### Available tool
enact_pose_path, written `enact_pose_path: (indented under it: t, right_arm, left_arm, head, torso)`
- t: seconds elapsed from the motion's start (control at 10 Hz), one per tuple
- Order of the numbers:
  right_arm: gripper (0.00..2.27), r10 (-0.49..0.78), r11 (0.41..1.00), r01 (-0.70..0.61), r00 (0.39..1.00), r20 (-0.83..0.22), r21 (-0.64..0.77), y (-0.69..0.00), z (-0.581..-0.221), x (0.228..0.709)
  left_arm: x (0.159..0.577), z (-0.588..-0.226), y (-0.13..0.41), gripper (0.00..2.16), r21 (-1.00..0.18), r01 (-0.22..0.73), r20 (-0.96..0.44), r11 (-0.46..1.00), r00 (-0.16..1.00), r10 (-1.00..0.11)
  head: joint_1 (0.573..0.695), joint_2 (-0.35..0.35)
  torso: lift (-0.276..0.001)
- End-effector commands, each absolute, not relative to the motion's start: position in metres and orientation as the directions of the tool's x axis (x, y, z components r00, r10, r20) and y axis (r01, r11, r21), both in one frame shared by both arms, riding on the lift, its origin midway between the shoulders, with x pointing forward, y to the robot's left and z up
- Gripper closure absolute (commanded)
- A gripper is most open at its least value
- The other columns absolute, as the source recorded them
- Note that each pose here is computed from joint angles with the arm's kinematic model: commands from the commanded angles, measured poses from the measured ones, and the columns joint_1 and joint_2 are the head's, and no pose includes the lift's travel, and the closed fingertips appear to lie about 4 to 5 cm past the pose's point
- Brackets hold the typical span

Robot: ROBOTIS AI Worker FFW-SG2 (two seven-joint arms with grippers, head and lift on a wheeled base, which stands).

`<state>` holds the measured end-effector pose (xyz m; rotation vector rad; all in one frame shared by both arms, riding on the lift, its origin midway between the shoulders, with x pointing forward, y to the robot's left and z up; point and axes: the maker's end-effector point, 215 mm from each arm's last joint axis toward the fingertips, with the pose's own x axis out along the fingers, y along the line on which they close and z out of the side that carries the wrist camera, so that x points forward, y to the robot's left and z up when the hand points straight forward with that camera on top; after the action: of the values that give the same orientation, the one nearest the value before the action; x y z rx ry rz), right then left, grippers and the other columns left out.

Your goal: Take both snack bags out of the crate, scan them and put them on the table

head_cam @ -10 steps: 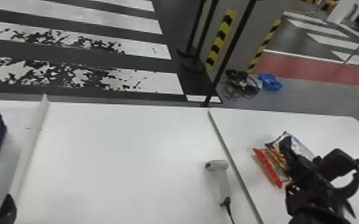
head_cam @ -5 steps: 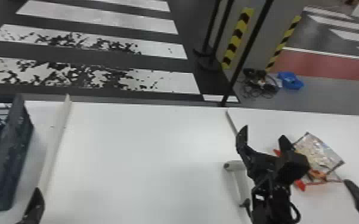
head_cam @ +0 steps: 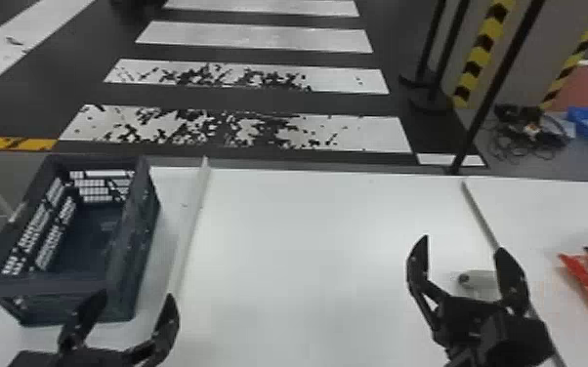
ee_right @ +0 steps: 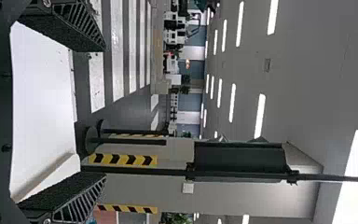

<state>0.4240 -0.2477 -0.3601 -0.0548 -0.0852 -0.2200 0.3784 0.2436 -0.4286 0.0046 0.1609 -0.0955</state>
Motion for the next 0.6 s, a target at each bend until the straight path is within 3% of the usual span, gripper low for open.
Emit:
enact_pose_path:
  t: [0.0,0.5]
  right_arm:
    - [0.04,-0.195,0.979,0.199,0.978,0.074,-0.049,-0.227,-0.372,0.41]
    - [0.04,-0.151,0.988,0.152,0.988,0.024,-0.028,-0.183,-0.398,0.369]
  left_arm:
    - [0.379,-0.424,0.24,0.1,-0.004,0.099,-0.146,0.995,0.984,-0.099]
    - [0.376,-0.403,0.221,0.1,0.001,0.136,-0.096,0.991,0.986,-0.135]
  head:
    - [0.695,-0.009]
    - [0.695,0.039]
  torso:
    - [-0.092]
    - [-0.092]
